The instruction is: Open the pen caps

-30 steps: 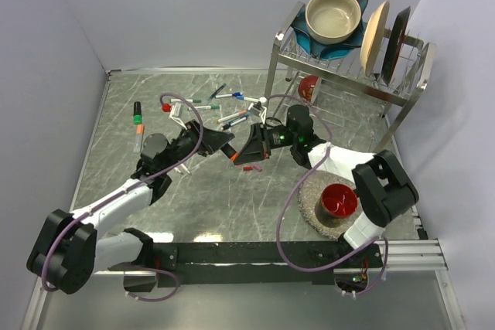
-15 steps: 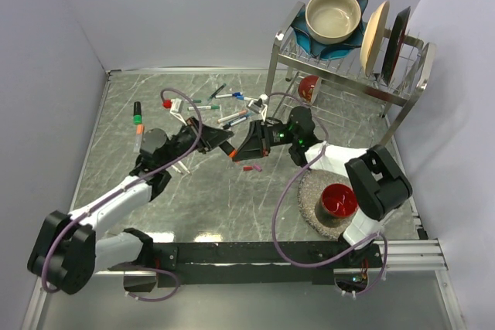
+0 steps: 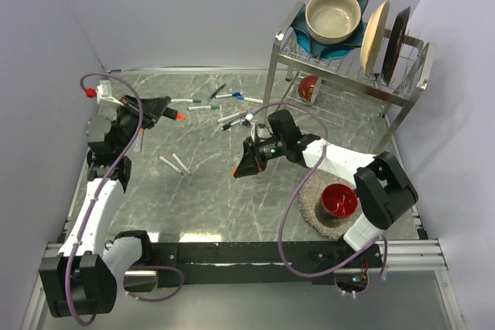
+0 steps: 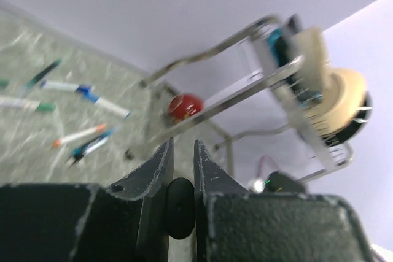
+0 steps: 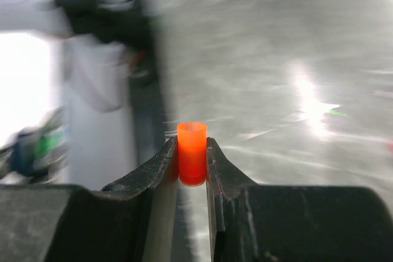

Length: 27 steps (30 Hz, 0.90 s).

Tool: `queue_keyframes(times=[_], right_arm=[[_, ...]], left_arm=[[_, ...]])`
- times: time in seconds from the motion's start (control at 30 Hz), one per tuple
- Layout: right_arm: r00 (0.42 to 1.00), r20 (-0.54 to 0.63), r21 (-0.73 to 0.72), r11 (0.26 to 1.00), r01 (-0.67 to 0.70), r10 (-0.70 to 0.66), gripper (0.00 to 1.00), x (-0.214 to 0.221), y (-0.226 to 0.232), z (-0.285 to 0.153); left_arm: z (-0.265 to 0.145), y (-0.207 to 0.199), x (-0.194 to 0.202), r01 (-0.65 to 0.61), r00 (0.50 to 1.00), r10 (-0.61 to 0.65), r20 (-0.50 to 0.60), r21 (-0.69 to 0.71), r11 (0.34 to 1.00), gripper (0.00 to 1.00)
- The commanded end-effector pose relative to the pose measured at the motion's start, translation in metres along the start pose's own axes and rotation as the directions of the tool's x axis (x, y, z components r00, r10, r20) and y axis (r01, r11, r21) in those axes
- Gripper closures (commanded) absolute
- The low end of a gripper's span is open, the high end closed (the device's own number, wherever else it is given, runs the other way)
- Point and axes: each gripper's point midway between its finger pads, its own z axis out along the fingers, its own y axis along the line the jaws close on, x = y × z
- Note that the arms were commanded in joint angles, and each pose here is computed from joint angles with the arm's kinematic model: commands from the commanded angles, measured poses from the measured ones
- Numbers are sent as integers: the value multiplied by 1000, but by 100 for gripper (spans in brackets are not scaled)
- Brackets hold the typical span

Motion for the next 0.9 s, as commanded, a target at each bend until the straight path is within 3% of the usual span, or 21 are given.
queue_keyframes(times=[0.0, 0.13, 0.3, 0.47, 0.87], right_arm=[[987, -88, 498, 853, 158, -131, 100, -12, -88, -31], [980, -174, 618, 763, 187, -100, 100, 0, -124, -44], [961, -269, 690, 684, 238, -64, 97, 9, -155, -52], [958, -285, 698, 682, 218, -15, 91, 15, -169, -55], [955, -298, 681, 703, 206, 9, 76, 16, -174, -53]], left_arm=[[-17, 46, 38, 7, 988, -38, -152, -202, 979, 99], [-43, 101, 73, 15, 970, -114, -216, -413, 911, 99], [-64, 145, 94, 37, 965, -178, -194, -571, 820, 99], [-77, 184, 117, 39, 943, -257, -211, -698, 715, 99], [-103, 237, 141, 0, 928, -315, -200, -844, 536, 99]])
